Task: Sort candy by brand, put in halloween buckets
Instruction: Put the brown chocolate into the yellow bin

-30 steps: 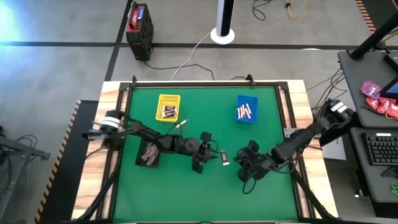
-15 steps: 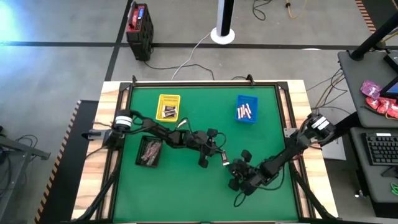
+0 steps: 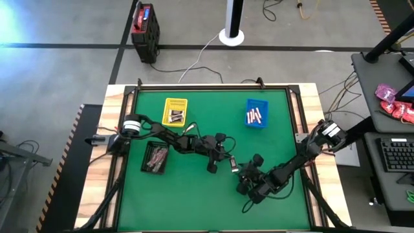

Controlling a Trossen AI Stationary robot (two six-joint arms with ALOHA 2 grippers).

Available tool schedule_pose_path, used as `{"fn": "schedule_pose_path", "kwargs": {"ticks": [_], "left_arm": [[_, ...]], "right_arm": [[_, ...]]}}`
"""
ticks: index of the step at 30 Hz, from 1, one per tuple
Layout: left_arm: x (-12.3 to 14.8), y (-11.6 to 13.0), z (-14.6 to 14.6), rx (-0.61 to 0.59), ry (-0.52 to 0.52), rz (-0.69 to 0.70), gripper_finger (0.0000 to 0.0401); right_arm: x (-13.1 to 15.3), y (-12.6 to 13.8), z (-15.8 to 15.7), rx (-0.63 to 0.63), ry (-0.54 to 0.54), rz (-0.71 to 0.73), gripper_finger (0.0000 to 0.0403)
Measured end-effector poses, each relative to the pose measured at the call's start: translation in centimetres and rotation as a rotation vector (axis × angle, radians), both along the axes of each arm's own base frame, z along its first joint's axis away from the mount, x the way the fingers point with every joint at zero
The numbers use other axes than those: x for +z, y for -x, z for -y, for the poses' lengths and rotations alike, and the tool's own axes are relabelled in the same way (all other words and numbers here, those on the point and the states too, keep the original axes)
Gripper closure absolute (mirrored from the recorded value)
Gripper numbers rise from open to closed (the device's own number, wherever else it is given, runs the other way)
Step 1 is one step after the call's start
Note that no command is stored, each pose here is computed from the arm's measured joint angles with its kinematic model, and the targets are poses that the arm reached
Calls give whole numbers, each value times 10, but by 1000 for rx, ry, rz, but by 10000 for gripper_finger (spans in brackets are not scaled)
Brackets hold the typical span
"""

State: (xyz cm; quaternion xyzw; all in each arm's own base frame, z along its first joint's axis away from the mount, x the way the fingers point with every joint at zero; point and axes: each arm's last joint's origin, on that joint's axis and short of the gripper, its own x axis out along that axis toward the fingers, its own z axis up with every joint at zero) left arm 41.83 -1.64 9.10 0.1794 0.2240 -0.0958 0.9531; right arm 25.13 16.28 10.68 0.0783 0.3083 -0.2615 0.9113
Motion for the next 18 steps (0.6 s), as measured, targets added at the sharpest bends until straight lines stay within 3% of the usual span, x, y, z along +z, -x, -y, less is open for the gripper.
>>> {"fn": "schedule_pose_path", "kwargs": {"ticks": [9,18], "left_arm": [[-12,0,0,-9,35,-16,401],[-14,0,-1,4,58,-30,401]], "right_arm": [[-5,-3,9,-43,18,6,150],[-31,-6,13,-98,11,-31,172]]}}
